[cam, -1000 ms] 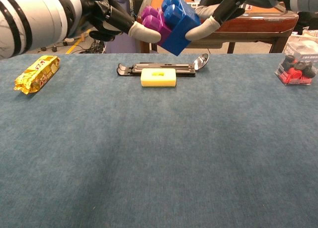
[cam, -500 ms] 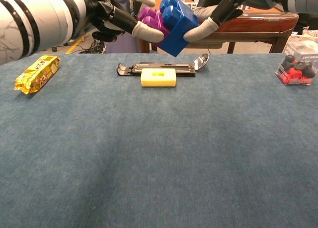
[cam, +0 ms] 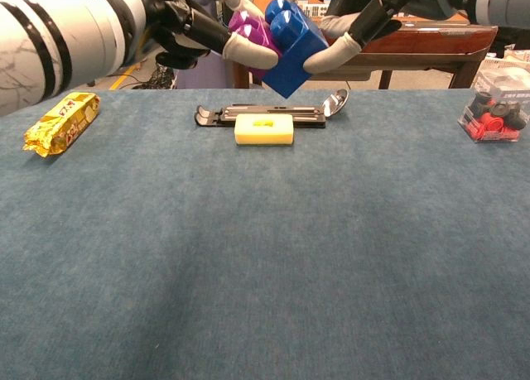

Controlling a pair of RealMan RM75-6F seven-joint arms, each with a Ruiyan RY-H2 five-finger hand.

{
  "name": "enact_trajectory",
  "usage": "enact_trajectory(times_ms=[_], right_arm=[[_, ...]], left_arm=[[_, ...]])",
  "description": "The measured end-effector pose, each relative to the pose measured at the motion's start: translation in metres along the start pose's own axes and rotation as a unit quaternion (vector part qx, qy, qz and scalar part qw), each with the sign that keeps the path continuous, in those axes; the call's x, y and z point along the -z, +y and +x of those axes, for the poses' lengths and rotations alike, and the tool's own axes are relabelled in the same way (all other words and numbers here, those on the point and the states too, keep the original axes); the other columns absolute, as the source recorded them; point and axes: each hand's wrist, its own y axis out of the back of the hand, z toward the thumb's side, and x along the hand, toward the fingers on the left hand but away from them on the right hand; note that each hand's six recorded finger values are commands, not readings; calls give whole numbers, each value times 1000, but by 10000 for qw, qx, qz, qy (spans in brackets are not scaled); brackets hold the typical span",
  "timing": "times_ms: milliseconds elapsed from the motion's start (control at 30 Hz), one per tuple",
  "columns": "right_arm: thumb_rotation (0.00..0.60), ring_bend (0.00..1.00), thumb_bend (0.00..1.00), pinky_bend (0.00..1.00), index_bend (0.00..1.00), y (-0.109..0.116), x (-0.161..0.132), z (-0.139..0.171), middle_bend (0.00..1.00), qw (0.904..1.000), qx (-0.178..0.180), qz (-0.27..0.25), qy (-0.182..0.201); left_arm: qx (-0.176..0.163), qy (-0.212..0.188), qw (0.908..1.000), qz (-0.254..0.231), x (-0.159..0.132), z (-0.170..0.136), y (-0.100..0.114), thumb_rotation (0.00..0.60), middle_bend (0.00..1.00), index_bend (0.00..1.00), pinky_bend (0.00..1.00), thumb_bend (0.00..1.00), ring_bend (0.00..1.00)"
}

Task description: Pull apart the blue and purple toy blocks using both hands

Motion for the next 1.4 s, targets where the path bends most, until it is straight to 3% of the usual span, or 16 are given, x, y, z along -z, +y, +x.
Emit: enact_trajectory(times_ms=[700,1400], right_arm=[[600,1000,519,1000,603,1,2,2,1000,10000,-12,-11,-1],[600,1000,543,1000,618,-2,7,4,1000,10000,-76,14,-25]], left_arm=[[-208,-44,9996,-190,1,-1,-6,600,1000,708,1000,0,1000],[-325,116,9991,-249,12,-2,-2,600,1000,718,1000,0,1000]])
